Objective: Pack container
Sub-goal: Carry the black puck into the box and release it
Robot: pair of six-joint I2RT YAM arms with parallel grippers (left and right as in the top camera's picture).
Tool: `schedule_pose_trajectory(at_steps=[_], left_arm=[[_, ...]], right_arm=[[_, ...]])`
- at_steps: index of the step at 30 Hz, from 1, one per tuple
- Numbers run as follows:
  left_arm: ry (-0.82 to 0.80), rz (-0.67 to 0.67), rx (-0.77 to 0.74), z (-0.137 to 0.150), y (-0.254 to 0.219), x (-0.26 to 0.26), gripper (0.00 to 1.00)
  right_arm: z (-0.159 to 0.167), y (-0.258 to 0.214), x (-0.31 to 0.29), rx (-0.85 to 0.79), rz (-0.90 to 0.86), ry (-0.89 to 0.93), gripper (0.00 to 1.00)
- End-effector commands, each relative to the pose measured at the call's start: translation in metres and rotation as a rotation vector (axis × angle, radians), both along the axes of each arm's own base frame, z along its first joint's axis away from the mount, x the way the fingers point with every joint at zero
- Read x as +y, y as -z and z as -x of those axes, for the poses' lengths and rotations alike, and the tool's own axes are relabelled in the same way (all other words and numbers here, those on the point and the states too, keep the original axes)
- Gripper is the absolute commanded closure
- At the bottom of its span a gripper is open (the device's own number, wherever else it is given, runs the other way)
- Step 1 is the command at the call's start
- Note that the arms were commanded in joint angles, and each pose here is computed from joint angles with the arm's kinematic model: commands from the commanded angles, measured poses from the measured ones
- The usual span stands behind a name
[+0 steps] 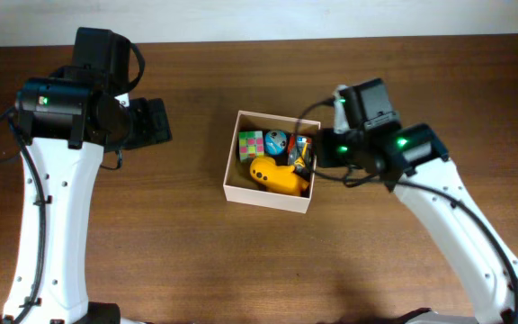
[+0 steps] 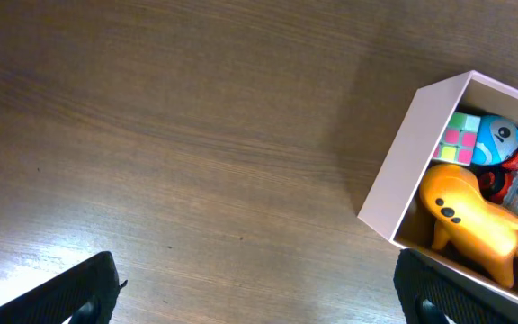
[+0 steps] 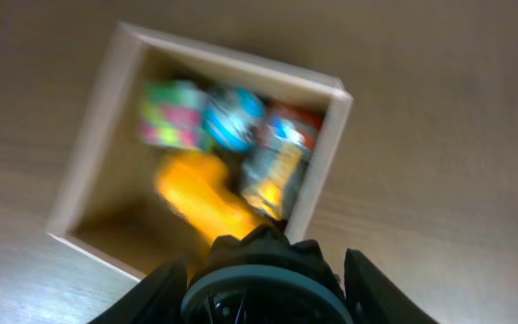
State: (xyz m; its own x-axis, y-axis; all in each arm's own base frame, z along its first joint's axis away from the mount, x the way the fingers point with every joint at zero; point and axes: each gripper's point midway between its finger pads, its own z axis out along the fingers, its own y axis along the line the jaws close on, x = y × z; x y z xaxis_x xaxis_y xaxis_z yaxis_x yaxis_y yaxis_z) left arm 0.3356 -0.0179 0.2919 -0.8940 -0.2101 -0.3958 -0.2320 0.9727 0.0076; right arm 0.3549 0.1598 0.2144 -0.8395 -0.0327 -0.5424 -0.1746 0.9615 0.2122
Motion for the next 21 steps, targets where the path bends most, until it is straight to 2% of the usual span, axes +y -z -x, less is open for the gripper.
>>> schedule_pose_trajectory(at_steps=[1,4,8,12,16,21], left_arm=[[0.007,-0.013,-0.008,0.0,-0.003,0.002,0.01],[0.007,-0.013,-0.007,0.0,-0.003,0.002,0.01],[0.007,-0.013,-0.008,0.0,-0.003,0.002,0.01],[0.007,-0.013,-0.008,0.0,-0.003,0.002,0.01],[0.007,-0.013,-0.007,0.0,-0.003,0.002,0.01],[0.007,-0.013,-0.008,0.0,-0.003,0.002,0.01]], right_arm=[[-0.008,-0.003,0.015,-0.063,0.053,-0.02,0.53],[-0.015,0.015,0.034,-0.049,0.059,-0.054,0.53],[-0.032,0.067,0.061,0.001,0.106,-0.12,0.53],[-0.04,0.097,0.07,0.011,0.175,-0.22,0.35],[-0.037,0.08,0.068,0.002,0.172,-0.221,0.24],[-0.02,0.014,0.066,-0.026,0.121,-0.24,0.15]])
